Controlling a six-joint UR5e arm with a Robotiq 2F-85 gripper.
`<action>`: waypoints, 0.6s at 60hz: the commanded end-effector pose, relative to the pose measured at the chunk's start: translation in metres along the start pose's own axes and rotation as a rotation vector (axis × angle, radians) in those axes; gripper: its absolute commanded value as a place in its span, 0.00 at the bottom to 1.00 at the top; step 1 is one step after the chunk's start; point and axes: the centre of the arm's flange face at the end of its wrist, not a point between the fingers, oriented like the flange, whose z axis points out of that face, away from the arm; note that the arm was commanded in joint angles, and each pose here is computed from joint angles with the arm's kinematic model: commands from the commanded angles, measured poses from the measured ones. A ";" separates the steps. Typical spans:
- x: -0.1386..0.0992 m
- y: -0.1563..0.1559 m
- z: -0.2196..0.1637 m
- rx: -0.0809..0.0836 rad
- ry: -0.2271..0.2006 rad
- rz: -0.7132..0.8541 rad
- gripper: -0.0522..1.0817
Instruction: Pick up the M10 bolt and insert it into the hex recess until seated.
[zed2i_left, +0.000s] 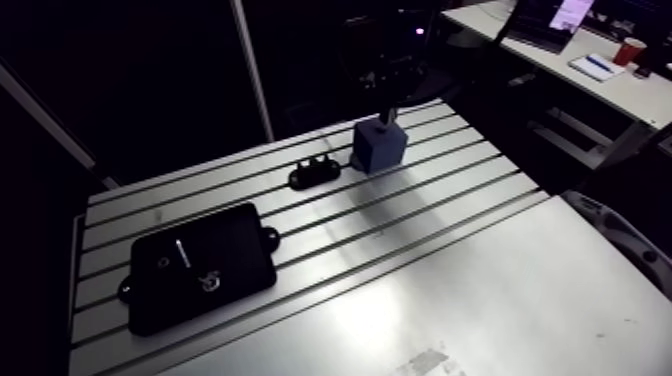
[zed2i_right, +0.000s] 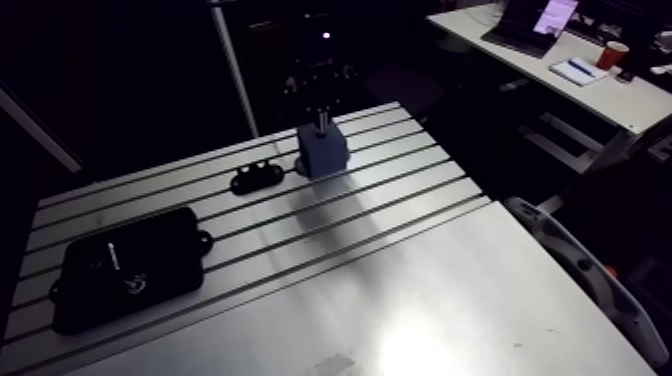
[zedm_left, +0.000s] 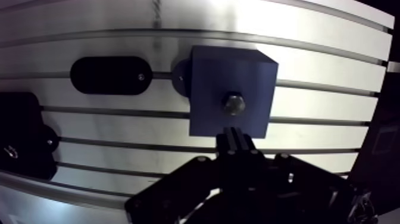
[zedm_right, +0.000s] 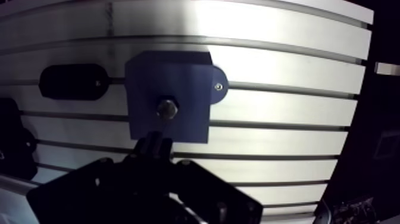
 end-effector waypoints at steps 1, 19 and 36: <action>0.001 0.000 0.002 0.000 0.001 0.000 0.90; 0.003 0.002 0.009 0.003 -0.006 0.001 0.90; 0.006 0.004 0.009 -0.006 0.008 -0.001 0.90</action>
